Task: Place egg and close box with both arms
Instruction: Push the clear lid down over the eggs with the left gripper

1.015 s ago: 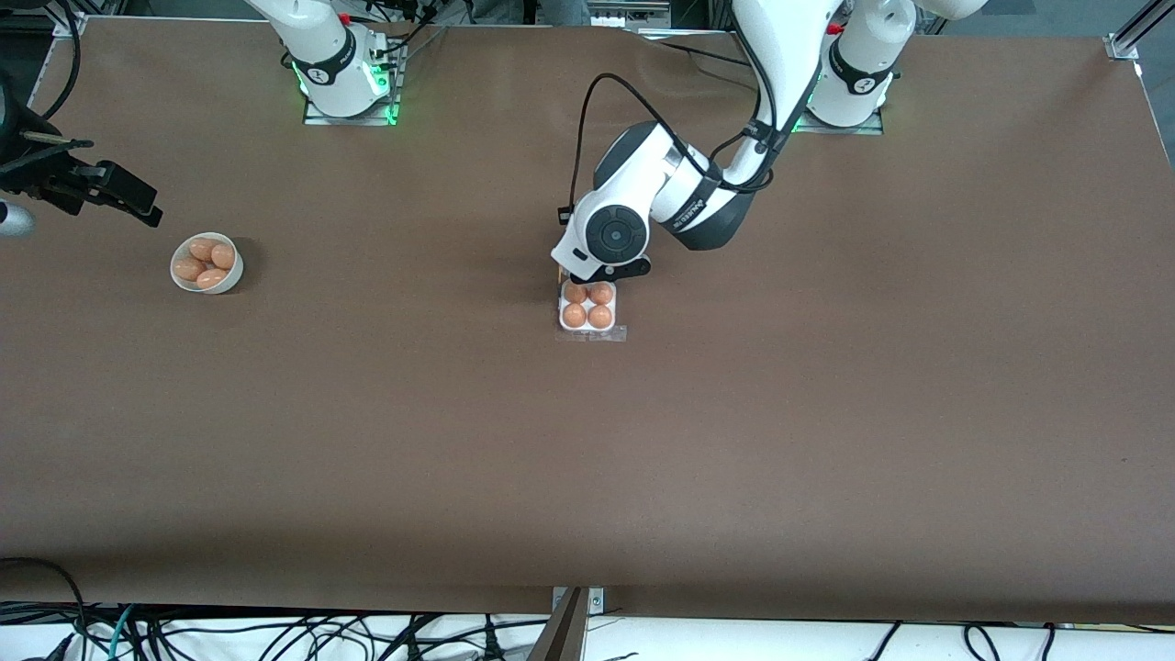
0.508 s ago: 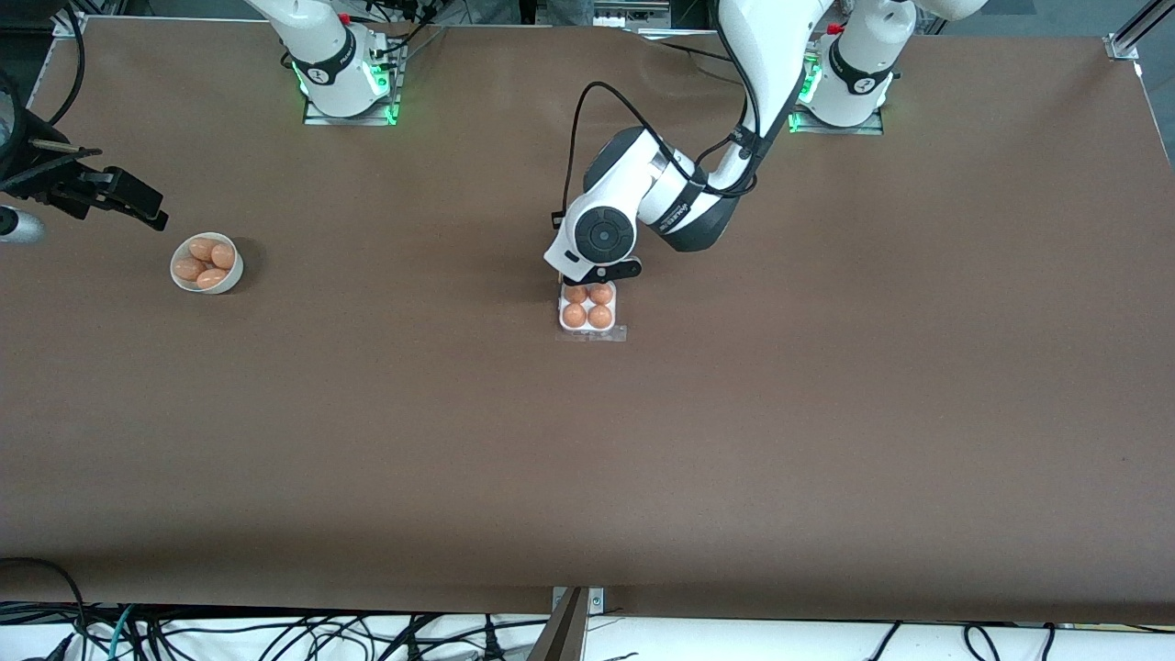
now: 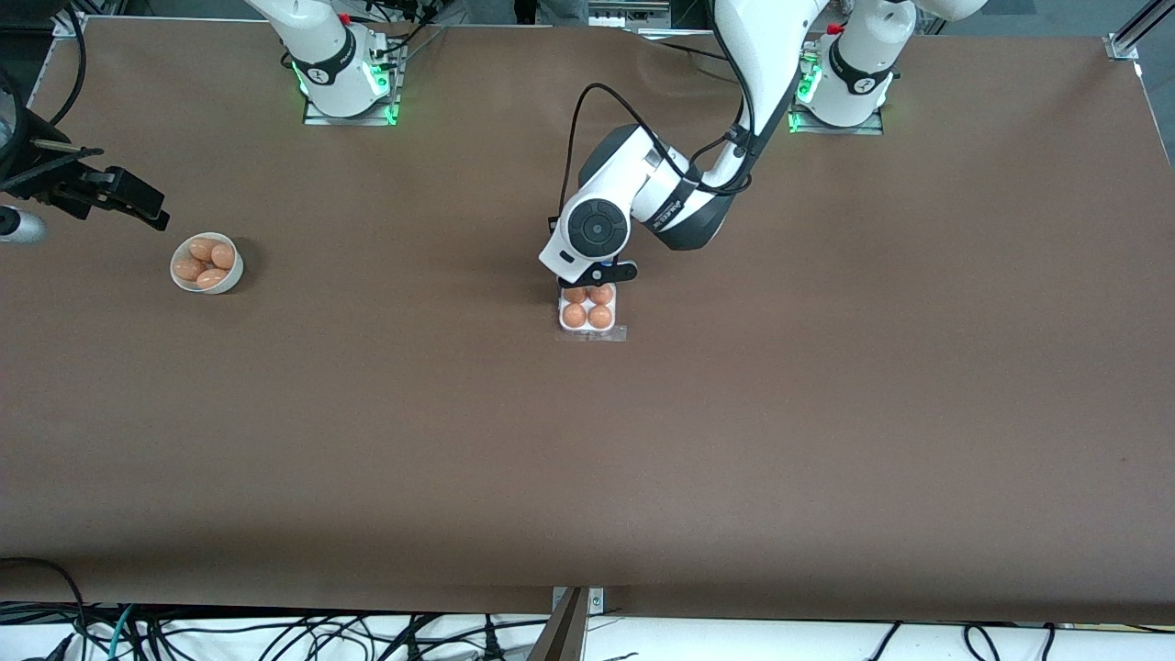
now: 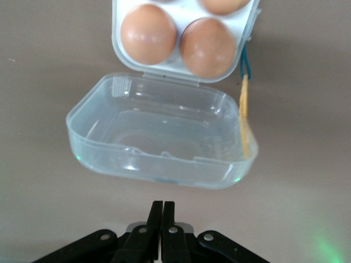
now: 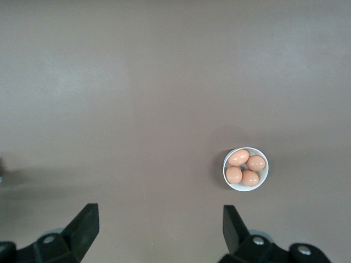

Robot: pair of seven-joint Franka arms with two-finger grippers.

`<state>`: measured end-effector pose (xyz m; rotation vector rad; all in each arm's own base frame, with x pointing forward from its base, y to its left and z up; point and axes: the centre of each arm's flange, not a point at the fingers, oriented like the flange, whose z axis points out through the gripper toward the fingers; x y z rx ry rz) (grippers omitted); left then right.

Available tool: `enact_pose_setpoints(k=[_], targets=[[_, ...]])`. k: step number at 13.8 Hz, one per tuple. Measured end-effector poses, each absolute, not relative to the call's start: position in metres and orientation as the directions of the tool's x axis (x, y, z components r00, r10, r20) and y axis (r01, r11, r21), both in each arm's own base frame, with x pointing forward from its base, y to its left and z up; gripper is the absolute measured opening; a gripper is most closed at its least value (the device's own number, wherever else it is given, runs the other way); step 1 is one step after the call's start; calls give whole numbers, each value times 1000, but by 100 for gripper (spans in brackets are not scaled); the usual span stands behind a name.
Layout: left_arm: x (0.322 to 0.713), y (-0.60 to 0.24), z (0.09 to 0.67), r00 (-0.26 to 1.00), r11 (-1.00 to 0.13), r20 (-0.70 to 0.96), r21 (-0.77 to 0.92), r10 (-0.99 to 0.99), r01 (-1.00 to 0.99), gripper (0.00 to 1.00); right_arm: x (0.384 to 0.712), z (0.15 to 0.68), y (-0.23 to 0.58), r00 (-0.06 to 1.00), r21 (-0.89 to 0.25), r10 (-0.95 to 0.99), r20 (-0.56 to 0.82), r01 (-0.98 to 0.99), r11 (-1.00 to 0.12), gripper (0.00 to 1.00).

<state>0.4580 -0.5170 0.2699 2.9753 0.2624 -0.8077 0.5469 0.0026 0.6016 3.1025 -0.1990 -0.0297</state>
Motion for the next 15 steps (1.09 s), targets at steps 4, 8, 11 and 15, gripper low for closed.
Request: enact_pose_setpoints(k=[4, 8, 11, 15], targets=[[467, -516, 272, 881, -985, -449, 6, 152, 173, 5, 547, 602, 3, 992, 34, -128, -17, -127, -991, 100], [470, -514, 268, 891, -986, -427, -4, 153, 167, 5, 547, 602, 3, 992, 34, -128, -17, -127, -991, 100], [475, -509, 265, 894, -985, -418, -12, 163, 173, 5, 547, 602, 3, 992, 34, -128, -17, -127, -991, 100], [484, -507, 268, 905, -984, -390, -8, 167, 178, 5, 547, 602, 3, 992, 34, -128, -17, -127, -991, 100]])
